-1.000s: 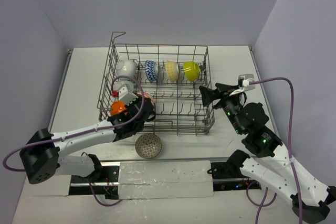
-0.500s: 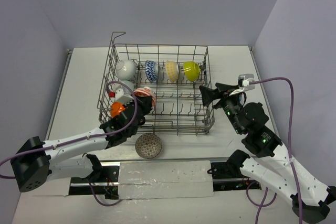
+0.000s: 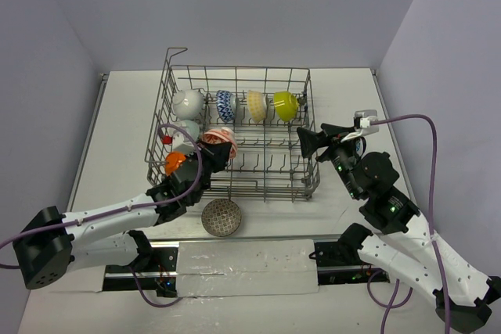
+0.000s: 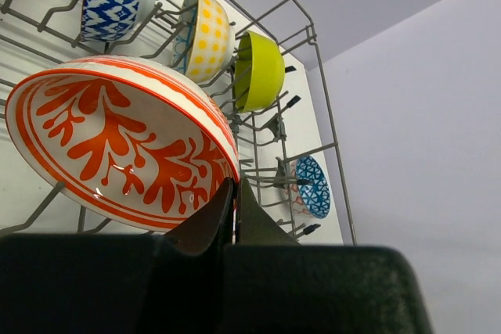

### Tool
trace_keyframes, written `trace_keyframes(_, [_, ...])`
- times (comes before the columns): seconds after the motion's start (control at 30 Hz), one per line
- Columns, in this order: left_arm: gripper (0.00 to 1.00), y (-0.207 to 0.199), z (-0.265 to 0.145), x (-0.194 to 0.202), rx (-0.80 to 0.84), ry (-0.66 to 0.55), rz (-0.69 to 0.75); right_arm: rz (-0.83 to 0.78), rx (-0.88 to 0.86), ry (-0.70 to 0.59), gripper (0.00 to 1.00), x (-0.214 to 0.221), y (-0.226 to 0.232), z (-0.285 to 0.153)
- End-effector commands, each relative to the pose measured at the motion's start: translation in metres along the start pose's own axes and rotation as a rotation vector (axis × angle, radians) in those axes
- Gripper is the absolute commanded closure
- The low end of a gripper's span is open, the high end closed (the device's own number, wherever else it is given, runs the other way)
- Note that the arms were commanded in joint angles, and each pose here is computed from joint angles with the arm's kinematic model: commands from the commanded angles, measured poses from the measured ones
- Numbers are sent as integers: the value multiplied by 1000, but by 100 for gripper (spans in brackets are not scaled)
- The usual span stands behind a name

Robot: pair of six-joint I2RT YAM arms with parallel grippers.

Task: Load the bowls into the dish rack
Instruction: Insert the bowl into the dish rack.

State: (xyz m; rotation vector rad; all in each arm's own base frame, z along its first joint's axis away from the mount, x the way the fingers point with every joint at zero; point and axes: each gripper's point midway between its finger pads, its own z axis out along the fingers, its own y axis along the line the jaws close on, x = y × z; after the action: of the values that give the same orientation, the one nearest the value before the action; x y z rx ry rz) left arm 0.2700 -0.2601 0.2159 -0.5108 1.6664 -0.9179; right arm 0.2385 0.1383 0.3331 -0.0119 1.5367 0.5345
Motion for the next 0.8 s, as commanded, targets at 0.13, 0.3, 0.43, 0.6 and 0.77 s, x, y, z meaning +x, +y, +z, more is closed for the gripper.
trace_keyframes(0.13, [100, -41, -9, -8, 128, 52, 8, 0, 15, -20, 19, -4, -2, 5])
trace_keyframes(0.3, [100, -42, -14, -10, 144, 92, 56, -2, 17, -21, 19, -3, -2, 5])
trace_keyframes(0.43, [100, -47, -14, -16, 161, 123, 104, -3, 18, -22, 19, -4, -2, 5])
trace_keyframes(0.6, [100, -44, -13, -22, 165, 176, 136, -4, 19, -23, 19, -4, -3, 5])
trace_keyframes(0.77, [100, -30, -5, -36, 160, 193, 134, -7, 23, -18, 19, -3, -3, 6])
